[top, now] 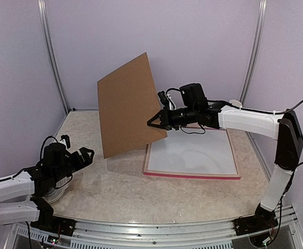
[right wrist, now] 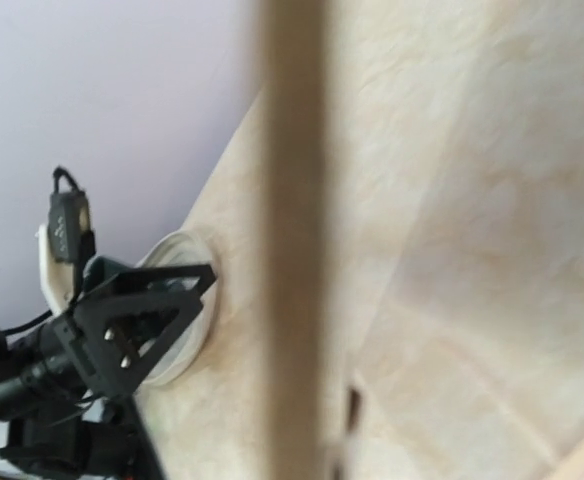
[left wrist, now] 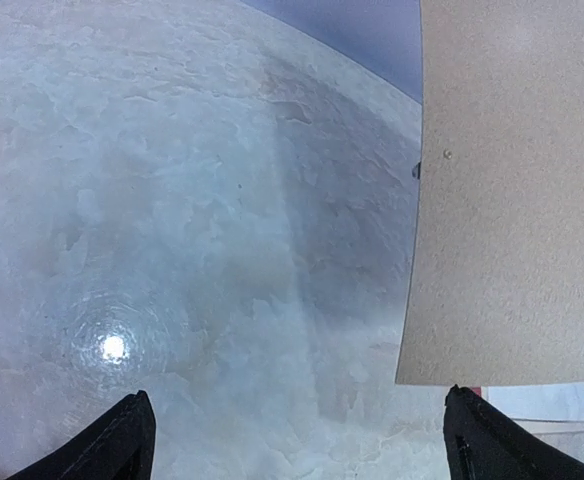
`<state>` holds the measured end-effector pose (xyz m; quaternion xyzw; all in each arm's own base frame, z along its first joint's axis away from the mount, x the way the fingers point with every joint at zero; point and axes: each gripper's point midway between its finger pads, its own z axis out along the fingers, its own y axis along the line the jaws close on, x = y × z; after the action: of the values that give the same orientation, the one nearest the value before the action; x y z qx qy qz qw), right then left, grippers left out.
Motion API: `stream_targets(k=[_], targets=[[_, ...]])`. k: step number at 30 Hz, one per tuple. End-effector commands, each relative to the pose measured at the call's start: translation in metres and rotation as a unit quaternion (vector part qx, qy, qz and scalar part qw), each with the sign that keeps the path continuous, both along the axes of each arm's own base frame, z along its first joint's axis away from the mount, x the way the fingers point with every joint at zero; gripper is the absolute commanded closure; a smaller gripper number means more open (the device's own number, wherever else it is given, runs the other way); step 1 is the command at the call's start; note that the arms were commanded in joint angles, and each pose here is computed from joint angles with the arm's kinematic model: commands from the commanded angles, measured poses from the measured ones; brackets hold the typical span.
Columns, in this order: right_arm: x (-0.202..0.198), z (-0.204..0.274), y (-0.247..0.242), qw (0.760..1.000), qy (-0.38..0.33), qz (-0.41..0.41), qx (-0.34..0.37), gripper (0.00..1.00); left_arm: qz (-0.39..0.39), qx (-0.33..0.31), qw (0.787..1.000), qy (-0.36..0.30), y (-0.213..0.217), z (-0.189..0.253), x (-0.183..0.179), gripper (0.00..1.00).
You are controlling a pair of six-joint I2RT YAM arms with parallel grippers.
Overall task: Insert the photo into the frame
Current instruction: Move the frame body to the center of the board.
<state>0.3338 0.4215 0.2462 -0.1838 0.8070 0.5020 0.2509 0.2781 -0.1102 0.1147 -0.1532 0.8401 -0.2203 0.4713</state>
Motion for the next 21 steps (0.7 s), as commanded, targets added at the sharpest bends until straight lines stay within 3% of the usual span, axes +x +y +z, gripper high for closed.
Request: stream_targets(k=[1,9,21], targets=[[0.012,0.072,-0.030,0.992,-0.124,-0.029,0.009,1.00,-0.029,-0.011,0.999,-0.025,-0.024,0.020,0.008,0.01],[0.027,0.097,-0.105,0.974,-0.183,-0.133,-0.033,1.00,-0.087,0.021,0.996,-0.017,-0.088,0.025,0.017,0.01],[0.021,0.124,-0.217,0.919,-0.243,-0.290,-0.109,1.00,-0.186,0.087,0.978,0.019,-0.205,0.000,0.057,0.01]])
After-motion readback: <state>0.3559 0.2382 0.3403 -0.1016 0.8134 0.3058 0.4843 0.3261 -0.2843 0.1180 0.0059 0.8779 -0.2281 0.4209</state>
